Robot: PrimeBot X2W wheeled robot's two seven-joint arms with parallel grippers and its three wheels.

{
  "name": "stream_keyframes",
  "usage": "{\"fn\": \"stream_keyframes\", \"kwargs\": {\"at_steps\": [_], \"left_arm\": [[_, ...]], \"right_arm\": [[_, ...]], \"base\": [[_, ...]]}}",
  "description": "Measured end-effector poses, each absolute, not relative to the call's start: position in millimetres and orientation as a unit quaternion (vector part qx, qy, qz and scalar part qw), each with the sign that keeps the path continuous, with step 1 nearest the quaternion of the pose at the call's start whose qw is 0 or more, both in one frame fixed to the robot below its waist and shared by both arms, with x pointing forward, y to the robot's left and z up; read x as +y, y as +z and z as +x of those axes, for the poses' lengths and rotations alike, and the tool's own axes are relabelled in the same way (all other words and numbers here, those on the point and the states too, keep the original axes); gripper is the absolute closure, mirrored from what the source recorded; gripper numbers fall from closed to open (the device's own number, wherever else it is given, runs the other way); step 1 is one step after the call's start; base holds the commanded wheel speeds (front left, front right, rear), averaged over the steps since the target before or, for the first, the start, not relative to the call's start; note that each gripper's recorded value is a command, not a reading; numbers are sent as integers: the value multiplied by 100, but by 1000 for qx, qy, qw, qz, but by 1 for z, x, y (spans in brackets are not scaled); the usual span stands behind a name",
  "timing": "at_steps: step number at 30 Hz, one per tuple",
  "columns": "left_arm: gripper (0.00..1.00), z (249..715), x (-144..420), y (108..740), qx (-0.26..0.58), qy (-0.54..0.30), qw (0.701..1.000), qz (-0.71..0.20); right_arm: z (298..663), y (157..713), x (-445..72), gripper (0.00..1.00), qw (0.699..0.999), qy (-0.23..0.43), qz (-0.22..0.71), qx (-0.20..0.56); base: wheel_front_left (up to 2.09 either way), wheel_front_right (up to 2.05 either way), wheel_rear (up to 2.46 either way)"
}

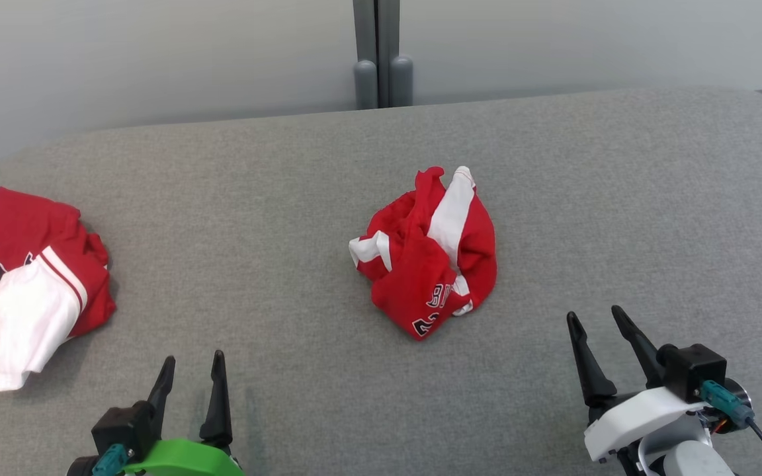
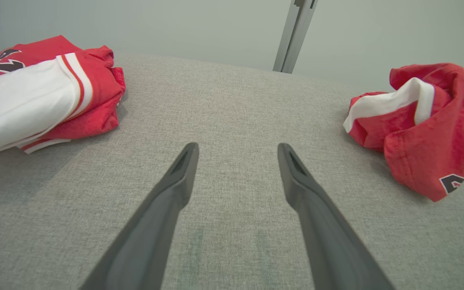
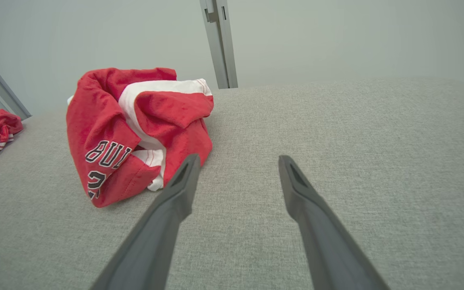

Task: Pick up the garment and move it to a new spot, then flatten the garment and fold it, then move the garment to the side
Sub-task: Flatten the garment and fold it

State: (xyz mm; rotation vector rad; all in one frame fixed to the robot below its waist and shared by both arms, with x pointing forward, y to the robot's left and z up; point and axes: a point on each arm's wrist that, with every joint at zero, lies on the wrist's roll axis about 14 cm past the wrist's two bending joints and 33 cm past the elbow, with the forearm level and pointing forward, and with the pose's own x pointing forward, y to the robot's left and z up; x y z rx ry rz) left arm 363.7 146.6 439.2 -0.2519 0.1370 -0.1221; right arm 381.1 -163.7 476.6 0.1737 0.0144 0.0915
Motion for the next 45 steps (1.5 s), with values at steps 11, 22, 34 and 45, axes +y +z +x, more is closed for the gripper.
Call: {"fn": "stream_keyframes", "kwargs": {"at_steps": [11, 22, 34, 45], "left_arm": [[0, 375, 126, 439, 71, -88, 985, -132], [0, 389, 129, 422, 92, -81, 983, -136], [0, 399, 143, 404, 115, -57, 981, -145], [0, 397, 148, 401, 118, -49, 981, -147]], "right_arm": [[420, 481, -139, 0, 994, 87, 63, 6], [528, 520, -101, 0, 990, 130, 40, -32], [557, 413, -76, 0, 980, 144, 27, 136], [555, 403, -81, 100, 982, 128, 46, 129]], "base": [[0, 0, 0], [0, 0, 0], [0, 0, 0], [0, 0, 0]]}}
